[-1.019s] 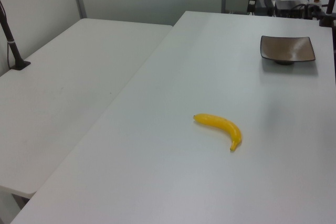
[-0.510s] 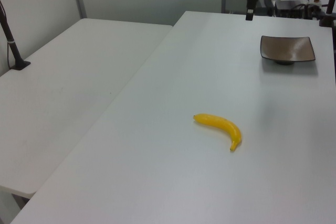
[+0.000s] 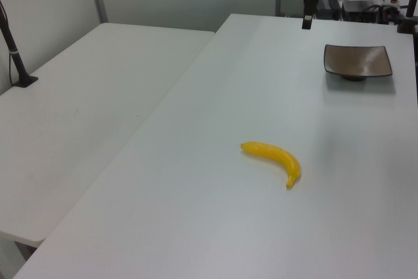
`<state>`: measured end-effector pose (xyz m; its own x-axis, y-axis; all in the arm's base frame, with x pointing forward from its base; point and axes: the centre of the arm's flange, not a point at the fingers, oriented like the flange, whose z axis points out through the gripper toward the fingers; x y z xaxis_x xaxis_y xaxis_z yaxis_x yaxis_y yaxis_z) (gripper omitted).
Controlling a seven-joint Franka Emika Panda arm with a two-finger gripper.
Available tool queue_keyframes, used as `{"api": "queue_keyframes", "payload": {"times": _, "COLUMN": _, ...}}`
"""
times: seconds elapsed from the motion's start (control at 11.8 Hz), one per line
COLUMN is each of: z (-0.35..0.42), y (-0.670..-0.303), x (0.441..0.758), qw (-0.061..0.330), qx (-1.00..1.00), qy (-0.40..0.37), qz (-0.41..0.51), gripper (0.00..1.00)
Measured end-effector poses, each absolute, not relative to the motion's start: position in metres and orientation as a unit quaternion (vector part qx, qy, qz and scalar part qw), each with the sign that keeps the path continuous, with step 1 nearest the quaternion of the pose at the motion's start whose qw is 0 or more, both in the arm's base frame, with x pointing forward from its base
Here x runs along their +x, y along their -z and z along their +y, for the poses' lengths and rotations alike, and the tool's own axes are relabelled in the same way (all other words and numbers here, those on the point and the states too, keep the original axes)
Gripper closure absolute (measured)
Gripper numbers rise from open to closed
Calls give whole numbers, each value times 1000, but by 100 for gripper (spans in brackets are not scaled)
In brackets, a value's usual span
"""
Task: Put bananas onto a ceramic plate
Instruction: 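Move the open gripper over the yellow banana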
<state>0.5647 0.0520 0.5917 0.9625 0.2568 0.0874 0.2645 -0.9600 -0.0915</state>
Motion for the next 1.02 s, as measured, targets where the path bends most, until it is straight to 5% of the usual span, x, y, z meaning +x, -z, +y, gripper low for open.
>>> {"api": "queue_keyframes", "payload": {"times": 0.68, "z": 174, "y": -648, "x": 548, "qw": 75, "qx": -991, "qy": 77, "qz": -76, "gripper": 0}}
{"api": "queue_keyframes", "payload": {"times": 1.02, "z": 219, "y": -620, "x": 559, "qw": 76, "qx": -996, "qy": 44, "qz": 22, "gripper": 0}}
